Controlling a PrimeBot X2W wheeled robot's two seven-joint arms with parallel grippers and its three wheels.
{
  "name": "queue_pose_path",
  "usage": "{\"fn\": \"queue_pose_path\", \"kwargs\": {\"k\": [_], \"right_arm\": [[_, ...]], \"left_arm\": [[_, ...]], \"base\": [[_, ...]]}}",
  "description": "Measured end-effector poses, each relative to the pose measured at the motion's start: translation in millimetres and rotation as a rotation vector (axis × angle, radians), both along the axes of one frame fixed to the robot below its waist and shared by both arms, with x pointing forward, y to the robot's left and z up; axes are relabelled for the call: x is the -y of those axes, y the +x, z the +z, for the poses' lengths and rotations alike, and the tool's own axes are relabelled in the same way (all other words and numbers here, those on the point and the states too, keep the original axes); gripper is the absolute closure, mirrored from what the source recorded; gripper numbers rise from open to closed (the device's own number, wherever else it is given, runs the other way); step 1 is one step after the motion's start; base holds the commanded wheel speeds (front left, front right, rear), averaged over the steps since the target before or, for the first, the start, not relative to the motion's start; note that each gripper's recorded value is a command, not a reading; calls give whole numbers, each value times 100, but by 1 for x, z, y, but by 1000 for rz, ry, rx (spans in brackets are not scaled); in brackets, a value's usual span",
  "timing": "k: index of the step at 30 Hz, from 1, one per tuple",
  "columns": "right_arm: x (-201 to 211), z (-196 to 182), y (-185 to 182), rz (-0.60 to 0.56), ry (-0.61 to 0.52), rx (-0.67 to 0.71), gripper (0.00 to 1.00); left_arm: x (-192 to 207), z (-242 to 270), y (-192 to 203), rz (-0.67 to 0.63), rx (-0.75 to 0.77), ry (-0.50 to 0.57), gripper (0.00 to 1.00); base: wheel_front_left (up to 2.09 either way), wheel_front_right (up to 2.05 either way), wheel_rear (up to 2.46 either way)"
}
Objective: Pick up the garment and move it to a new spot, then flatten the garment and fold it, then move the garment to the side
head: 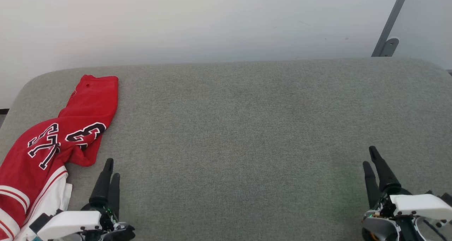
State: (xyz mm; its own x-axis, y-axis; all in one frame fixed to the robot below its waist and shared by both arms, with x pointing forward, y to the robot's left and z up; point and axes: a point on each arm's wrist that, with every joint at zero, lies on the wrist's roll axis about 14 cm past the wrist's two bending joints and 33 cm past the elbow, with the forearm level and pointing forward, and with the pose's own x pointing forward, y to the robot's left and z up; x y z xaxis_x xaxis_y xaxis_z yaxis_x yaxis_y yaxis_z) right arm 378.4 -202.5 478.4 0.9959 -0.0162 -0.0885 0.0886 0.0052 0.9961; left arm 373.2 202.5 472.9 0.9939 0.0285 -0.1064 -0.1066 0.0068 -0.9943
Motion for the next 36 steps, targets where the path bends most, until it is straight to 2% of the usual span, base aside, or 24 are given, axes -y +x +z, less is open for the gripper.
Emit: {"fn": "queue_pose_path", "kwargs": {"k": [10, 19, 28, 36], "right_arm": [[7, 11, 11, -5, -146, 22, 0], [9, 21, 20, 0, -316, 44, 0], [10, 27, 25, 19, -526, 56, 0], [14, 29, 29, 40, -760, 60, 0]], "left_arm": [[-8, 10, 6, 10, 17, 166, 0], [-14, 17, 10, 13, 21, 406, 0], [-15, 21, 11, -1, 16, 638, 0], [-13, 22, 14, -23, 5, 816, 0]], "base": [[0, 0, 0], [0, 0, 0], [0, 0, 0], [0, 0, 0]]}}
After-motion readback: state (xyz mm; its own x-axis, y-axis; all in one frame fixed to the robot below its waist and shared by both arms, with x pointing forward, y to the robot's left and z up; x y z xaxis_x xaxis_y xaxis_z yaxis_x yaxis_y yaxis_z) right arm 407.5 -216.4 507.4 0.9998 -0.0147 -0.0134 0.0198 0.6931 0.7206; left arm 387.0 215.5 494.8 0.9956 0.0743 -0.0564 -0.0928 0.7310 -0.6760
